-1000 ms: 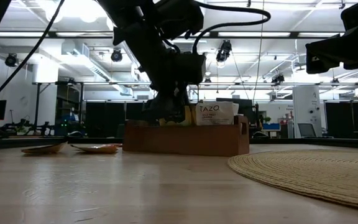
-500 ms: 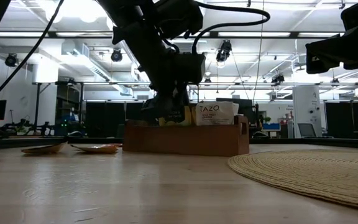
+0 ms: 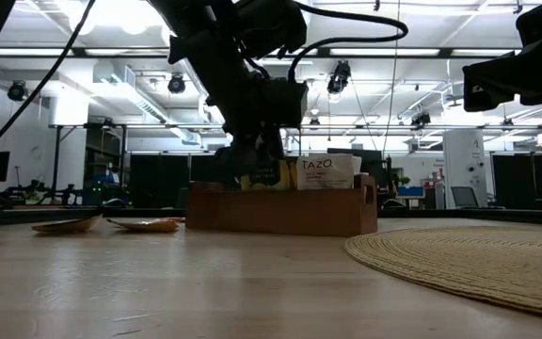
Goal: Pick & Place Tea
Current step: Put the yellow tea bag into the middle section of the wooden organizer
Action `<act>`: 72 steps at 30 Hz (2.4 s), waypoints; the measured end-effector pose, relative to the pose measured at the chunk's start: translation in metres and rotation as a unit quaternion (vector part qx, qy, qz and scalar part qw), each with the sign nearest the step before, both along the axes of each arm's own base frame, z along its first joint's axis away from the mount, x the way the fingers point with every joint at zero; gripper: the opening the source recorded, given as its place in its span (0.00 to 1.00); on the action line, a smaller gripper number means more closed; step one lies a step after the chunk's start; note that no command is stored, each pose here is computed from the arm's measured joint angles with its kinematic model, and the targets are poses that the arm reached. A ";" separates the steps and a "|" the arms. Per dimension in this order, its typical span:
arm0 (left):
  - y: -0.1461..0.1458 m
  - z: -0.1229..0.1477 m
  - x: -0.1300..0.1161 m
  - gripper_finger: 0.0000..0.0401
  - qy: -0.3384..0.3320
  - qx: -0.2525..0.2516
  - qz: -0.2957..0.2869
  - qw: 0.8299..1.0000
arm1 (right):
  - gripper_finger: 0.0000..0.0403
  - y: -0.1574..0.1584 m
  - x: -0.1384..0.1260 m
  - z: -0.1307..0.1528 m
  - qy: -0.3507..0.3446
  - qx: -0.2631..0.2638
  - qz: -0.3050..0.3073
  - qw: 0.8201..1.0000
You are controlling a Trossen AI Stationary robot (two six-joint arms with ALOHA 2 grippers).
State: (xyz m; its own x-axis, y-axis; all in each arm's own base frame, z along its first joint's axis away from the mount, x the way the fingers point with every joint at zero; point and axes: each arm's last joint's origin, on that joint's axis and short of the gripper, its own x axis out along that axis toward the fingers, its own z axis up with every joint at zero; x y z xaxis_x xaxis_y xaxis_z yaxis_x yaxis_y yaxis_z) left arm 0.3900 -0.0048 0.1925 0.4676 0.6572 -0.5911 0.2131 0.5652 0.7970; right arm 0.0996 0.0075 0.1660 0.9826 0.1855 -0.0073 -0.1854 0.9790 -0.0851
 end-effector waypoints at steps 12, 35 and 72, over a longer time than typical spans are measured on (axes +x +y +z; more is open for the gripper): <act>0.001 0.010 -0.001 0.38 -0.013 0.008 0.006 1.000 | 0.02 0.000 0.000 0.000 0.000 0.000 0.000 1.000; 0.057 0.087 -0.008 0.38 -0.188 -0.149 0.067 0.968 | 0.02 0.000 0.000 0.000 0.000 0.000 0.000 1.000; 0.085 0.181 -0.083 0.38 -0.442 -0.389 0.164 0.791 | 0.02 -0.012 0.000 0.001 -0.009 0.079 -0.206 0.975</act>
